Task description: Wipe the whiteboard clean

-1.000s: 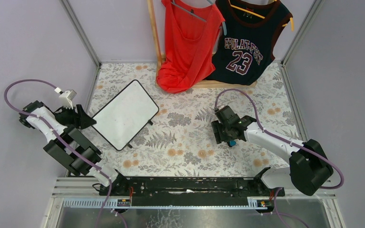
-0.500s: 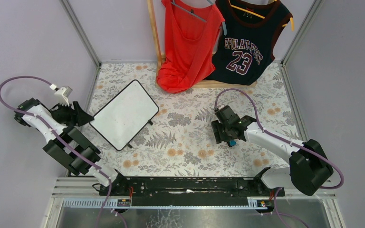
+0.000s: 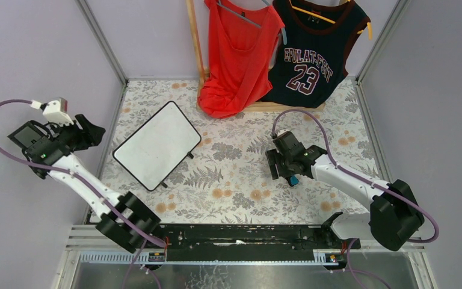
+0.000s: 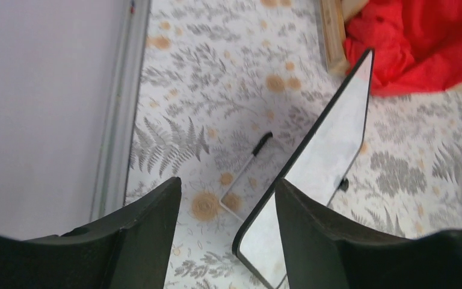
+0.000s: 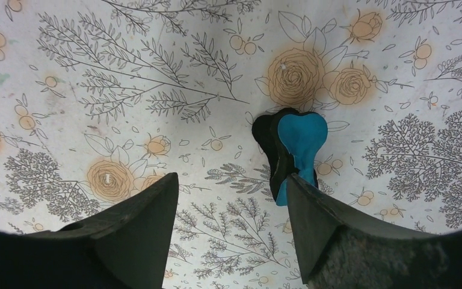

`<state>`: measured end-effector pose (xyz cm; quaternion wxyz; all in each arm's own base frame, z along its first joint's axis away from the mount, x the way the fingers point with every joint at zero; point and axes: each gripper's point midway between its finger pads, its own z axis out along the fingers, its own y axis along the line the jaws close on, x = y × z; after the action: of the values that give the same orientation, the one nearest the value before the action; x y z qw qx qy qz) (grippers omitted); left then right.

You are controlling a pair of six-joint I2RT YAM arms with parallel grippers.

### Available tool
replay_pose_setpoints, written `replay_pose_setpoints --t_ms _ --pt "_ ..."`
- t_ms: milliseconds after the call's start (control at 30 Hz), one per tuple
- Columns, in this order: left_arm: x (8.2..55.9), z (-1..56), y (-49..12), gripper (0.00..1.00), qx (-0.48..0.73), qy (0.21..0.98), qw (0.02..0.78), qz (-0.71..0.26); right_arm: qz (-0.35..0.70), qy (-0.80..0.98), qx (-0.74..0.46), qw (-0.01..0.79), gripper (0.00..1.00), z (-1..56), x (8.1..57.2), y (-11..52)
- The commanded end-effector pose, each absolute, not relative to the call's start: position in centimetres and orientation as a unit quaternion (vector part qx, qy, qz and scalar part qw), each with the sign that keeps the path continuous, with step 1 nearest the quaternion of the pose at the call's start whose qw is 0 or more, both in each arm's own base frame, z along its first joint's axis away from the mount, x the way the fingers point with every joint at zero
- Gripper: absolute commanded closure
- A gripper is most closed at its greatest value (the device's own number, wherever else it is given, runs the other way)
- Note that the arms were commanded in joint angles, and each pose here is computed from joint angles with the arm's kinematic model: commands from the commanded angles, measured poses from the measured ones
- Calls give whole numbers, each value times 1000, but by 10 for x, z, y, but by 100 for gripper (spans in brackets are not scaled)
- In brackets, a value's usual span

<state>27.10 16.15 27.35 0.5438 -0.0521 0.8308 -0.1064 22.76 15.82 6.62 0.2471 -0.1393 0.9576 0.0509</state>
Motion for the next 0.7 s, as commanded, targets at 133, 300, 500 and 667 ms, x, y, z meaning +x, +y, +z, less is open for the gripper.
replay_pose_setpoints --t_ms 133,300,500,667 --pt "299 338 170 42 -155 737 653 -86 63 946 -133 290 25 93 244 165" --pt "317 337 156 42 -172 732 653 -92 62 944 -132 295 24 94 242 162" --pt "333 335 122 42 -158 731 658 -90 60 940 -122 312 19 101 244 159" --pt "348 337 78 28 -125 730 663 -109 61 934 -109 334 0 111 250 158"
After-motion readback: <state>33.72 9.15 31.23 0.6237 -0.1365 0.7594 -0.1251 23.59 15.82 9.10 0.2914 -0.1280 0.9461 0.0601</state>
